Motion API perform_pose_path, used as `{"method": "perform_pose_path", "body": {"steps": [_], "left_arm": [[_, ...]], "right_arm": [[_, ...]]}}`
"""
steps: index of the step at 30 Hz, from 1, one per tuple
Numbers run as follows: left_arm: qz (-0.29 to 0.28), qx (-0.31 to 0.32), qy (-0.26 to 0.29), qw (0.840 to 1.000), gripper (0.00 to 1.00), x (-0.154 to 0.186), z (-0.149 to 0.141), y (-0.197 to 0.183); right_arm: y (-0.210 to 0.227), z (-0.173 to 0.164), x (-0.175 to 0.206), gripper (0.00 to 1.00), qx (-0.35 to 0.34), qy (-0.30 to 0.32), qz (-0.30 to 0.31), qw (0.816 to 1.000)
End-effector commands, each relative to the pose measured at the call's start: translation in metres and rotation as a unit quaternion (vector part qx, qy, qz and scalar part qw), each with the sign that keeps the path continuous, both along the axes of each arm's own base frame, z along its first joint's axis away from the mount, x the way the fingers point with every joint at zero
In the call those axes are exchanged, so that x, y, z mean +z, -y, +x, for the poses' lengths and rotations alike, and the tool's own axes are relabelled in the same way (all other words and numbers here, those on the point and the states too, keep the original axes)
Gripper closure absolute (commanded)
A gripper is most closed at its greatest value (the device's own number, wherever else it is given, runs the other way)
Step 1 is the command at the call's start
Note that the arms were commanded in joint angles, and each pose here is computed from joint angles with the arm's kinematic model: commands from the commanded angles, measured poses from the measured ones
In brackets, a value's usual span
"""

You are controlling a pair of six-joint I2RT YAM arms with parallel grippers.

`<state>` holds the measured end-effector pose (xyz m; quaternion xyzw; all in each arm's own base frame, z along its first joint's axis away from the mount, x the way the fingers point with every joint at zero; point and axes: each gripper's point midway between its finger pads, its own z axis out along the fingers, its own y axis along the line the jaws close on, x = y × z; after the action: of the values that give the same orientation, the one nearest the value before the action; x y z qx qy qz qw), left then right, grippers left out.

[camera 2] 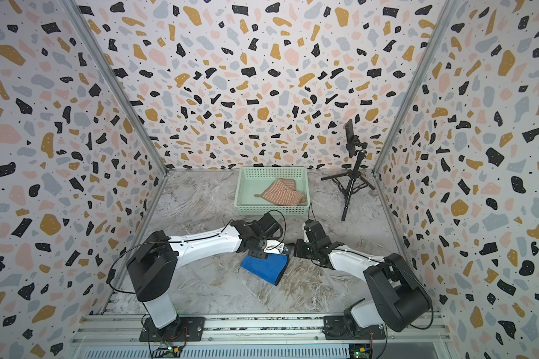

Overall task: Fold the square dishcloth
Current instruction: Fold the cleaning item at the center of the board, then smooth out the cleaning item at the center of the board.

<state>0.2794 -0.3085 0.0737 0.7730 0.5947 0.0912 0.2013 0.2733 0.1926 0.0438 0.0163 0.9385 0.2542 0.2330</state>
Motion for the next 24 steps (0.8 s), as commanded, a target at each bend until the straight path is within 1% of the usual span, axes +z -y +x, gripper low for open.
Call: {"method": "perform_pose_path", "body": {"steps": [1, 4, 6, 8, 10, 14, 17, 20, 24], "left_arm": [[-0.039, 0.018, 0.052, 0.998, 0.33, 0.037, 0.022, 0.005], [-0.05, 0.027, 0.066, 0.996, 0.32, 0.049, 0.025, 0.0], [-0.05, 0.036, 0.065, 0.996, 0.33, 0.047, 0.024, -0.005], [-0.045, 0.041, 0.041, 0.997, 0.38, 0.04, 0.014, -0.011], [-0.045, 0.043, 0.022, 0.998, 0.42, 0.032, 0.006, -0.015], [-0.059, 0.058, 0.016, 0.996, 0.5, 0.027, 0.01, -0.018], [-0.072, 0.06, -0.013, 0.995, 0.57, 0.028, 0.008, -0.018], [-0.087, 0.074, -0.033, 0.993, 0.64, 0.028, 0.013, -0.014], [-0.083, 0.097, -0.031, 0.991, 0.68, 0.014, 0.033, -0.012]], "right_arm": [[0.015, 0.003, 0.016, 0.97, -0.022, 0.037, -0.02, 0.999], [0.024, 0.002, 0.025, 0.98, -0.041, 0.054, -0.023, 0.997], [0.024, 0.0, 0.034, 1.0, -0.043, 0.063, -0.013, 0.997], [0.017, -0.005, 0.047, 1.0, -0.035, 0.068, 0.022, 0.997], [0.005, -0.012, 0.057, 1.0, -0.023, 0.061, 0.071, 0.995], [-0.024, -0.031, 0.068, 1.0, 0.009, 0.04, 0.167, 0.985], [-0.045, -0.044, 0.071, 1.0, 0.034, 0.022, 0.211, 0.977], [-0.059, -0.049, 0.069, 1.0, 0.046, 0.01, 0.23, 0.972], [-0.066, -0.044, 0.053, 1.0, 0.043, -0.008, 0.227, 0.973]]}}
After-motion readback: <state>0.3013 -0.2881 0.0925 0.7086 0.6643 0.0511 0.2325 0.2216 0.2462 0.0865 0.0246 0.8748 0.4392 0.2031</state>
